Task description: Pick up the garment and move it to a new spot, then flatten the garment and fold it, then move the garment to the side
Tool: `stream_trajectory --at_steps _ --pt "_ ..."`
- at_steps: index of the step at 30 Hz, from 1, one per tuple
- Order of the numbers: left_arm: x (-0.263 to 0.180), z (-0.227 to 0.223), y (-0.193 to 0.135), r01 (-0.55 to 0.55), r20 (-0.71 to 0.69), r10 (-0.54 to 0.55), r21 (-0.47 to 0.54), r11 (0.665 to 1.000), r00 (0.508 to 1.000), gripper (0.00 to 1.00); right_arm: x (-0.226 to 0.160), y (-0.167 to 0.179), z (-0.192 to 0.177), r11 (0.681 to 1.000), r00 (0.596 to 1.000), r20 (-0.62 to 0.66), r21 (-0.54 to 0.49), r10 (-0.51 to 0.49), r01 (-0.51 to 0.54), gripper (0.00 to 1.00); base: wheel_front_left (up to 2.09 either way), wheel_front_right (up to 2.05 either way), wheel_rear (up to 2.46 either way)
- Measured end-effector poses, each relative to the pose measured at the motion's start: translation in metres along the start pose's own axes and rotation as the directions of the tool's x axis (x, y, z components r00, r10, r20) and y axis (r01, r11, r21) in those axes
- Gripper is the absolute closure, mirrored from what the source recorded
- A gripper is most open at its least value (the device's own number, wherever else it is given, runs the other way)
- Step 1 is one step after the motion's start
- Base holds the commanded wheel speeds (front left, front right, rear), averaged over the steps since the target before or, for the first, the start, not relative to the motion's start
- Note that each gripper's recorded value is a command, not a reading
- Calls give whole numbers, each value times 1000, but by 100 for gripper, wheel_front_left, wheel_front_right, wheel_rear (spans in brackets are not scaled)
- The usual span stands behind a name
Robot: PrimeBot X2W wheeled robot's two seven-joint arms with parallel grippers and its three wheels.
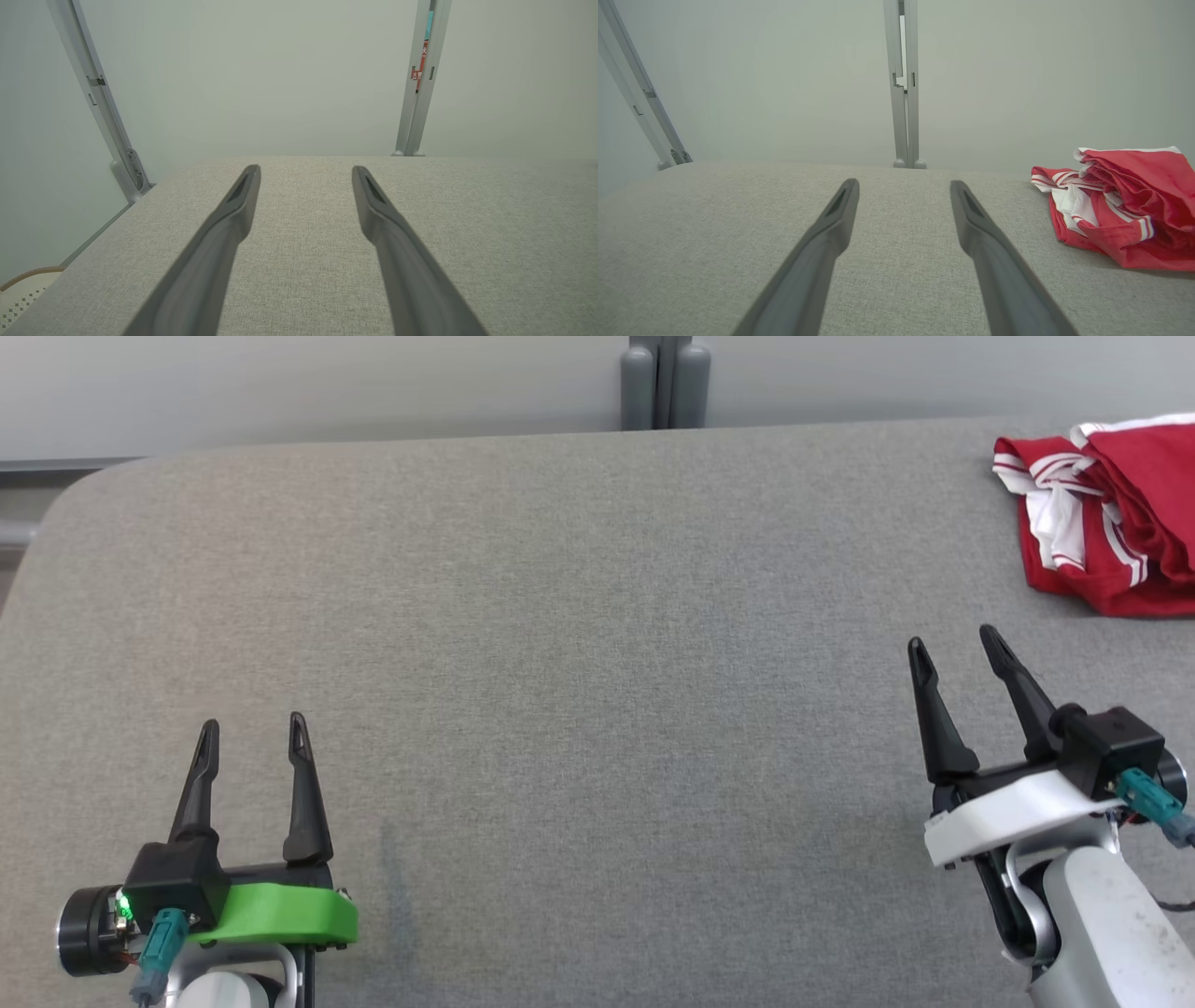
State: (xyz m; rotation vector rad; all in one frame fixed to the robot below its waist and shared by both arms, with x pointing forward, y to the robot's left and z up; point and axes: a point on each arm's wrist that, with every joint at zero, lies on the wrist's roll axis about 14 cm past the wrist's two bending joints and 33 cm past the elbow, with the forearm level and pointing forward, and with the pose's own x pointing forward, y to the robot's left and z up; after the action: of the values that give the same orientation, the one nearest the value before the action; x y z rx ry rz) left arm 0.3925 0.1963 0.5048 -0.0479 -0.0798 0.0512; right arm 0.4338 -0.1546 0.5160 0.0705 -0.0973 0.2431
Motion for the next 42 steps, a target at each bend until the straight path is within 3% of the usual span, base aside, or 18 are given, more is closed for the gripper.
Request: stream_trajectory --at_steps 11,29,30,36,42 --pt "-10 1 7 -23 -4 23 -14 1000 1000 0 -20 13 -3 999 1000 0 26 -26 26 0 0 0 0" --pt "-11 -2 3 -7 -14 7 -28 1000 1000 0 -37 -1 3 993 994 16 28 -112 111 0 0 0 0" --pt "-11 -2 3 -9 -15 8 -27 1000 1000 100 -38 -1 3 993 994 15 28 -113 112 100 0 0 0" --pt "-21 -27 3 -23 -102 18 -50 998 995 100 -48 0 -20 989 990 -58 63 -128 131 100 0 0 0" --pt "-22 -31 9 -65 -137 43 -162 985 990 100 -50 -6 -22 969 984 -78 173 -163 174 100 0 0 0"
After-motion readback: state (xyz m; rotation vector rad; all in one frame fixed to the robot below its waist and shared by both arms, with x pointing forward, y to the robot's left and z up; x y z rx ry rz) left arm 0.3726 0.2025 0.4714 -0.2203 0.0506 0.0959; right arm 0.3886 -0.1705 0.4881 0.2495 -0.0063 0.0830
